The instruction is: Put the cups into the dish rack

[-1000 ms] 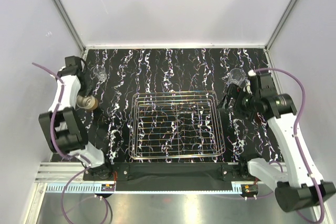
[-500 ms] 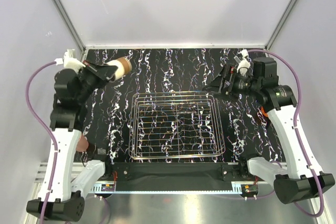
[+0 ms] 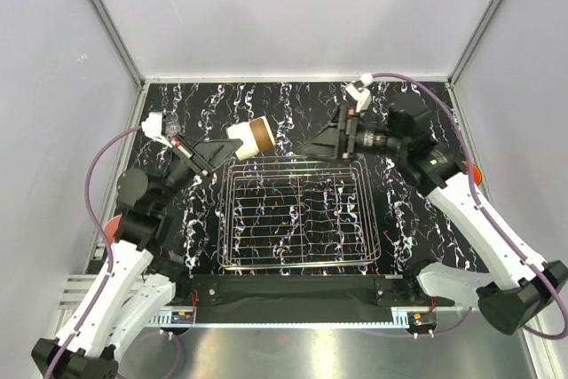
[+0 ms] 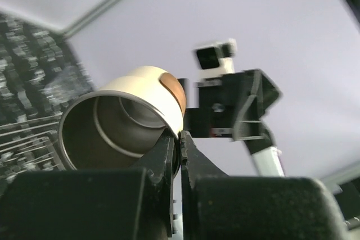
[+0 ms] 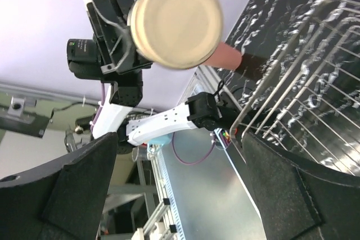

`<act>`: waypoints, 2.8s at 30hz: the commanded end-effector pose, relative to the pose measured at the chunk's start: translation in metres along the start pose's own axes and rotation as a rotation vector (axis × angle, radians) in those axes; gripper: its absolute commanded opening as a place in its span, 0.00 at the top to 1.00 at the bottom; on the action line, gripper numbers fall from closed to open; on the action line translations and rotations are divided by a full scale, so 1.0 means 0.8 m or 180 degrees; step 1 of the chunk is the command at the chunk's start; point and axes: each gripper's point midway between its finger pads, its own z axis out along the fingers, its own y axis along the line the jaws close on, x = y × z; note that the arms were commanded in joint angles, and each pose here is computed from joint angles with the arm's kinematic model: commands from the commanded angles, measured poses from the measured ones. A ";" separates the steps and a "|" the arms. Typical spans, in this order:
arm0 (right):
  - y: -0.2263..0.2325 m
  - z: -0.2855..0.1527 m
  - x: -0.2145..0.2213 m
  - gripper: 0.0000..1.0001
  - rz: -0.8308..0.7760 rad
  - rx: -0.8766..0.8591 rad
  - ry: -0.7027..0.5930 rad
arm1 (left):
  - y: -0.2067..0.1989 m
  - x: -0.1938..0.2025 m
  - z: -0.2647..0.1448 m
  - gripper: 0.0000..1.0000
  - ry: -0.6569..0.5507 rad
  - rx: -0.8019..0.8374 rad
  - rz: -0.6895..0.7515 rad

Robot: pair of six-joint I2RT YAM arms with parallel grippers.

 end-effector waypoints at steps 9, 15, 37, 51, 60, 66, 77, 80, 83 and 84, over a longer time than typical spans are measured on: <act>0.087 0.082 0.015 0.00 -0.0572 -0.0690 -0.0180 | -0.062 -0.018 -0.038 1.00 -0.0570 0.0615 -0.0202; 0.097 0.100 0.000 0.00 -0.0661 -0.0699 -0.0409 | -0.067 -0.021 -0.049 1.00 -0.0652 0.0645 -0.0293; 0.104 0.127 -0.033 0.27 -0.0613 -0.0692 -0.0645 | -0.065 -0.010 -0.054 1.00 -0.0540 0.0729 -0.0437; 0.027 0.127 -0.048 1.00 -0.0892 0.0440 -0.0698 | 0.053 -0.002 -0.109 0.01 -0.0620 -0.1343 0.0030; -0.081 0.135 -0.028 1.00 -0.1688 0.1994 -0.0704 | 0.086 -0.018 -0.161 0.01 -0.0860 -0.2140 0.0305; -0.128 0.152 0.010 1.00 -0.1970 0.2434 -0.0714 | 0.063 -0.042 -0.172 0.01 -0.0992 -0.2211 0.0639; -0.218 0.150 0.042 1.00 -0.2192 0.3081 -0.0856 | 0.069 -0.038 -0.173 0.01 -0.0930 -0.2231 0.0690; -0.237 0.157 0.048 1.00 -0.2283 0.3202 -0.0776 | 0.067 -0.038 -0.171 0.01 -0.0923 -0.2215 0.0688; -0.254 0.162 0.054 1.00 -0.2349 0.3323 -0.0683 | 0.068 -0.038 -0.171 0.01 -0.0906 -0.2220 0.0694; -0.257 0.164 0.056 1.00 -0.2355 0.3328 -0.0668 | 0.067 -0.038 -0.171 0.01 -0.0905 -0.2217 0.0704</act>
